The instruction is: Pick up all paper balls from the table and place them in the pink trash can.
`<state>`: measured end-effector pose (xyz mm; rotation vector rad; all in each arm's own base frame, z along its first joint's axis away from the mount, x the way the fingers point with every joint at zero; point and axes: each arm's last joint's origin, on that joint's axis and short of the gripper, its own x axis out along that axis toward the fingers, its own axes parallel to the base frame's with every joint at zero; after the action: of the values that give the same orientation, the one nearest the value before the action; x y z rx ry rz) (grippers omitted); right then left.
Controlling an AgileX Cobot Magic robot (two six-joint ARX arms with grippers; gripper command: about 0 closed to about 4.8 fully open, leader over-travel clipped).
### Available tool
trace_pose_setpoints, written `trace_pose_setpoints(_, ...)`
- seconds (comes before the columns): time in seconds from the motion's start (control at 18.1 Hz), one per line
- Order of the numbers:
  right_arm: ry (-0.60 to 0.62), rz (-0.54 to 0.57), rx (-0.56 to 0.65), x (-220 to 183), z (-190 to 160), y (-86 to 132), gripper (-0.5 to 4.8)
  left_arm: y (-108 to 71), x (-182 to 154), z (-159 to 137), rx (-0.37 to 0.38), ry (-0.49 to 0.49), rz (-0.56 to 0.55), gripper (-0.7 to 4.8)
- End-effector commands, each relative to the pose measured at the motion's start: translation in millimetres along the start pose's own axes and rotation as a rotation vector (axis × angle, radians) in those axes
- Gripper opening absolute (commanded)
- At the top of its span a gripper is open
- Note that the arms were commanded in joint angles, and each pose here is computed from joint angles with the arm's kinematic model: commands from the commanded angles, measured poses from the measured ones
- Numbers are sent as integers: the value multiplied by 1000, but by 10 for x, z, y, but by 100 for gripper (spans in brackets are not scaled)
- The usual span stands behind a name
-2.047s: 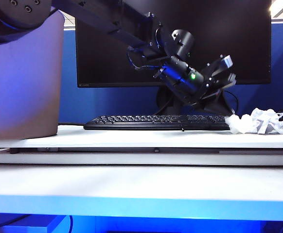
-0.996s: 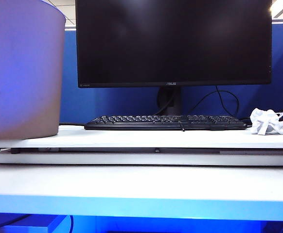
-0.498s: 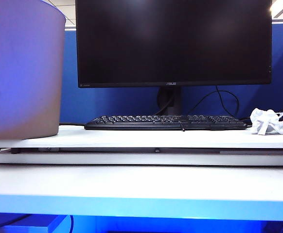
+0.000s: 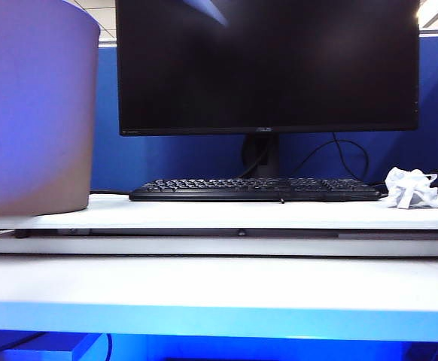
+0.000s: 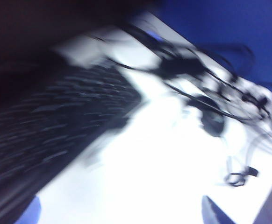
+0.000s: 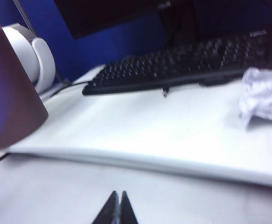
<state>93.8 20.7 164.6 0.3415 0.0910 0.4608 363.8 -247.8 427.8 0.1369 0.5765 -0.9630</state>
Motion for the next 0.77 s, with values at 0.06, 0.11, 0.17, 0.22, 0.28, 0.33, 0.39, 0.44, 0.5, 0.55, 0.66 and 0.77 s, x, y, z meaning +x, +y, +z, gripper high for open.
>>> trace_pose_setpoints(0.06, 54, 12, 20, 0, -55, -11, 0, -96, 825, -157, 76, -11, -152, 479)
trace_pose_setpoints(0.11, 67, 7, 25, -1, -69, -16, 0, -129, 1105, -255, 67, -6, -223, 479)
trace_pose_setpoints(0.17, 86, -7, 33, -2, -90, -25, 0, -188, 1461, -408, 31, 10, -310, 479)
trace_pose_setpoints(0.22, 94, -25, 38, -4, -102, -33, 0, -249, 1664, -506, 30, 21, -337, 479)
trace_pose_setpoints(0.28, 100, -31, 40, -5, -108, -37, 0, -310, 1804, -571, 41, 22, -350, 479)
trace_pose_setpoints(0.33, 102, -32, 41, -5, -111, -37, 0, -381, 1913, -610, 56, 10, -365, 479)
trace_pose_setpoints(0.39, 104, -32, 42, -5, -113, -38, -1, -438, 1999, -632, 74, -11, -376, 479)
trace_pose_setpoints(0.44, 103, -38, 41, -5, -112, -40, -1, -500, 2088, -651, 94, -39, -378, 479)
trace_pose_setpoints(0.5, 100, -46, 36, -5, -112, -42, -1, -521, 2137, -663, 104, -55, -370, 479)
trace_pose_setpoints(0.55, 98, -52, 36, -5, -111, -44, -1, -538, 2182, -686, 107, -58, -359, 479)
trace_pose_setpoints(0.66, 99, -51, 37, -5, -112, -44, -1, -532, 2262, -741, 107, -54, -318, 479)
trace_pose_setpoints(0.77, 102, -52, 38, -6, -115, -45, -1, -498, 2375, -816, 108, -58, -280, 479)
